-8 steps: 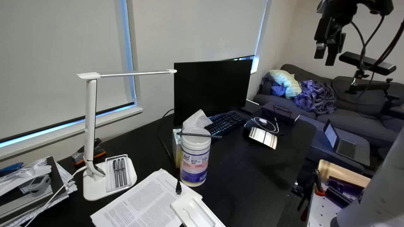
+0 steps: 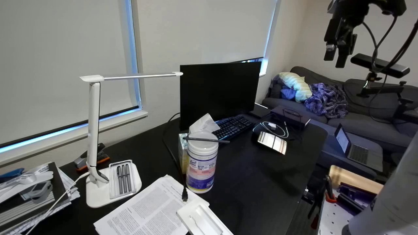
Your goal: Move the tissue box to the left
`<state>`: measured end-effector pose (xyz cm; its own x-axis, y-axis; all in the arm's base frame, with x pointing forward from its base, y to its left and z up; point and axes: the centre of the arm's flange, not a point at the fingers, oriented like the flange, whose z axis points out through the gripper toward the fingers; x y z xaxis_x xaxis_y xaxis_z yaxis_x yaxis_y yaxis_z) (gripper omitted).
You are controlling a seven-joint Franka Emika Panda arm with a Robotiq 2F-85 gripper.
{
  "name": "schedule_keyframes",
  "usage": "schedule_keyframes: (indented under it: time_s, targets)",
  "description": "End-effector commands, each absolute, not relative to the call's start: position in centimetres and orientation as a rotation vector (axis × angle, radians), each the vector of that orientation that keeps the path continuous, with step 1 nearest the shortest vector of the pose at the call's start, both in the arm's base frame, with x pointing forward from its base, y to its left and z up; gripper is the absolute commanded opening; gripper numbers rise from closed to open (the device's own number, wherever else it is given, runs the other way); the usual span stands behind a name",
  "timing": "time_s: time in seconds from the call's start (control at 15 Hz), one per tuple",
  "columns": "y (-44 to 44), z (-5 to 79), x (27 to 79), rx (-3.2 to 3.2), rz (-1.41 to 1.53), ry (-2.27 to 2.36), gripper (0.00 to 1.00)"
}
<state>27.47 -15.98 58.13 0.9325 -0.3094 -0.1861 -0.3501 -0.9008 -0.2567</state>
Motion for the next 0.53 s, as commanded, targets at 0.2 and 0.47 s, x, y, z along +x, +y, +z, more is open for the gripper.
schedule_keyframes:
  time_s: [0.2,0.47]
  targets:
    - [-15.4,57.0,33.4,-2.782,0.046,0.620,1.00]
    - [-15.3,54.7,38.3,-2.792,-0.064,0.783,1.00]
